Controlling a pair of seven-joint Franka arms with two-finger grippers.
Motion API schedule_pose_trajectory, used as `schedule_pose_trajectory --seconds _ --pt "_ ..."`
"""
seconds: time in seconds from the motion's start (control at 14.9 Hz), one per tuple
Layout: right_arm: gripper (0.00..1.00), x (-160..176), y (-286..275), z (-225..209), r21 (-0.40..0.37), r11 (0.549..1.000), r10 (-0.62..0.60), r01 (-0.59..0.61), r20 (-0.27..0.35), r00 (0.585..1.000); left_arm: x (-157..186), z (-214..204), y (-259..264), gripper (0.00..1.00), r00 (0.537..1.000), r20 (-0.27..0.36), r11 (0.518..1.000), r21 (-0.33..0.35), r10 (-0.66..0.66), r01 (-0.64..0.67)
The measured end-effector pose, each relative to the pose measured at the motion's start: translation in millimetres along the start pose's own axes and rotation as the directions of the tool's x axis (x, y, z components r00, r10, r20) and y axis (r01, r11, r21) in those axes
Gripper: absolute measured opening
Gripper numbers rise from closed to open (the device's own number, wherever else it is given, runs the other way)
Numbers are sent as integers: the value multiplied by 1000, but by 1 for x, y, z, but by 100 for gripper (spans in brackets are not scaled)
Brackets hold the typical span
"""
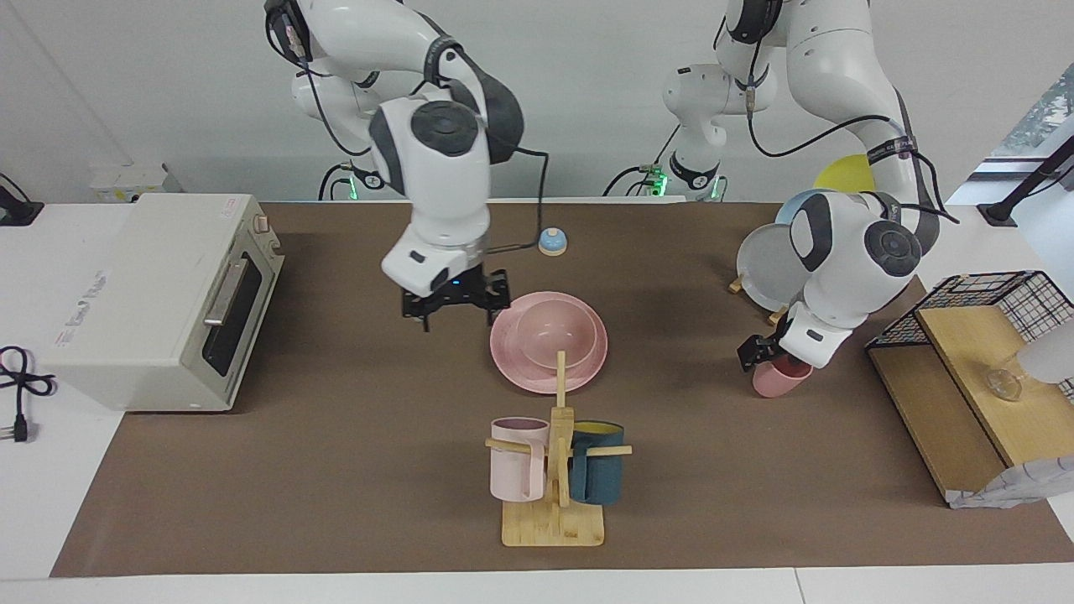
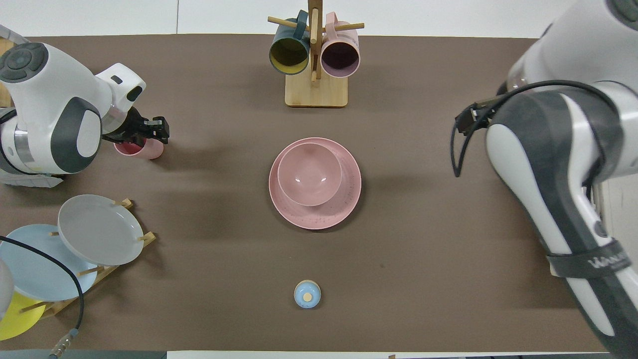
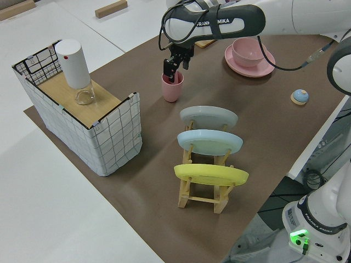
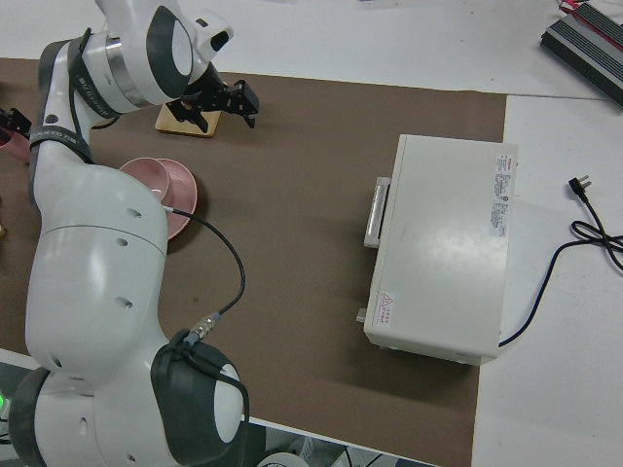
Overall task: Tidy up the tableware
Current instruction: 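Release the bowl and withdraw the right gripper while the left gripper lifts the cup, then carry the pink cup with the left gripper over the bowl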
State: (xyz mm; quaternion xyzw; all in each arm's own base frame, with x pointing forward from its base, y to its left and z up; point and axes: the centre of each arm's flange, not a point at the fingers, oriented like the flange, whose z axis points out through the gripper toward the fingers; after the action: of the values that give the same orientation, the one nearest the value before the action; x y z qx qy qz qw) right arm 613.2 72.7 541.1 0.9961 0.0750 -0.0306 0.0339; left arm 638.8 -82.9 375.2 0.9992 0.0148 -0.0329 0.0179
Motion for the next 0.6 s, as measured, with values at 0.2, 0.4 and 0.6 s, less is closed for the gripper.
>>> schedule_pose_trajectory --seconds 0.2,0.4,0.6 --pt "100 -32 53 -6 12 1000 13 -14 39 999 0 0 0 15 1000 -3 1000 2 6 -6" --pt "100 -53 87 -9 31 1000 -2 1 34 999 3 -7 0 5 1000 -20 1000 8 10 -10" --pt "100 -52 80 -8 27 1000 -8 7 35 999 7 -38 12 5 999 -33 1000 5 -1 1"
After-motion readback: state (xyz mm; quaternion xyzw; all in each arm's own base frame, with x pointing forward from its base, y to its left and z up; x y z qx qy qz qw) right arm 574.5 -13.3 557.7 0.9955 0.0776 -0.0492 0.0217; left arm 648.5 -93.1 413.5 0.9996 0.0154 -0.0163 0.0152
